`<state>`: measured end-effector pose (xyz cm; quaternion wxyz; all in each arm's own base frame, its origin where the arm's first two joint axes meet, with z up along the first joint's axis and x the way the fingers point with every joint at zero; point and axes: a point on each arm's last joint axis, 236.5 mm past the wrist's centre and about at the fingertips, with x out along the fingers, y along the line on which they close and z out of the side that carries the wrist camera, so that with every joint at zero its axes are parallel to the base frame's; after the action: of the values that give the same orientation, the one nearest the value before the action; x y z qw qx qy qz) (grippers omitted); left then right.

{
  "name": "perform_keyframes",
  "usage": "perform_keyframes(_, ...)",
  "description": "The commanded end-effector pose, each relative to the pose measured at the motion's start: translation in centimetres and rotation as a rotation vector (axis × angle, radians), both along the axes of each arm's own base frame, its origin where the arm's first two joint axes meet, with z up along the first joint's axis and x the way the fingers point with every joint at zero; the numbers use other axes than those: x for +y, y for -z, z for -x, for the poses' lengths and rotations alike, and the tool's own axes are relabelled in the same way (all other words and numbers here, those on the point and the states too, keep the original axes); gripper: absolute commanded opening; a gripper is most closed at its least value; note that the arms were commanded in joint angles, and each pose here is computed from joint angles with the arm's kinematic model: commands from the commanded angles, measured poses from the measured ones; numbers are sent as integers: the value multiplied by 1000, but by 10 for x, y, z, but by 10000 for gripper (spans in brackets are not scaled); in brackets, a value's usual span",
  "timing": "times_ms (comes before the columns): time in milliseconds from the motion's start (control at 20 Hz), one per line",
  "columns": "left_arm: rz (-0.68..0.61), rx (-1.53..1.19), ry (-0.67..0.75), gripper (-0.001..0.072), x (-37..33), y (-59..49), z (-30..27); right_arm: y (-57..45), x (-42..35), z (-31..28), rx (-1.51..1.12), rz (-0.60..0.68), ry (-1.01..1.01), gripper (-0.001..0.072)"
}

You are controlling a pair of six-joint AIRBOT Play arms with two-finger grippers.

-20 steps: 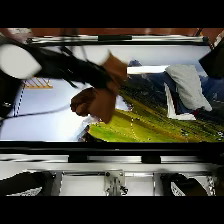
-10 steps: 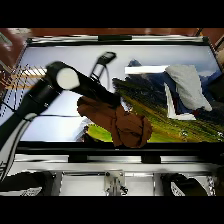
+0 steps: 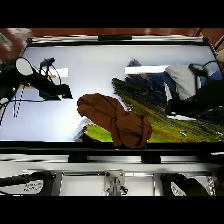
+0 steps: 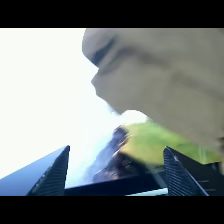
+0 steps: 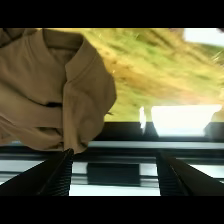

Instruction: Fold the shirts.

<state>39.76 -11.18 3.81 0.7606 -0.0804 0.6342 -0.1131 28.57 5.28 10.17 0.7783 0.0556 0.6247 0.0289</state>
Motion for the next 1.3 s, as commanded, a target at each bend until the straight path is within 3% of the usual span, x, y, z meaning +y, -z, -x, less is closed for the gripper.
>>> perform_keyframes(0,4,96,-56,711,16,64,23,62,29,1,131,-114,12,630)
perform_keyframes(700,167,15,-115,699,-67,131,-6,113,49,10,307,-130,-85,631)
perform_keyframes(750,166,16,-115,591,-67,132,-6,120,55,16,317,-113,-113,631)
perform_keyframes(850,167,14,-117,144,-66,131,-7,136,65,28,330,-93,-154,631)
perform_keyframes(900,167,12,-116,36,-65,130,-7,144,68,34,343,-88,-165,631)
perform_keyframes(1100,158,-38,-52,35,-65,118,-9,166,68,53,417,-72,-154,626)
perform_keyframes(1150,155,-55,-34,34,-65,113,-10,167,69,50,408,-74,-146,538)
perform_keyframes(1200,148,-71,-27,34,-63,108,-12,168,70,46,389,-76,-143,228)
perform_keyframes(1250,140,-96,-18,34,-62,98,-15,167,70,44,385,-78,-134,68)
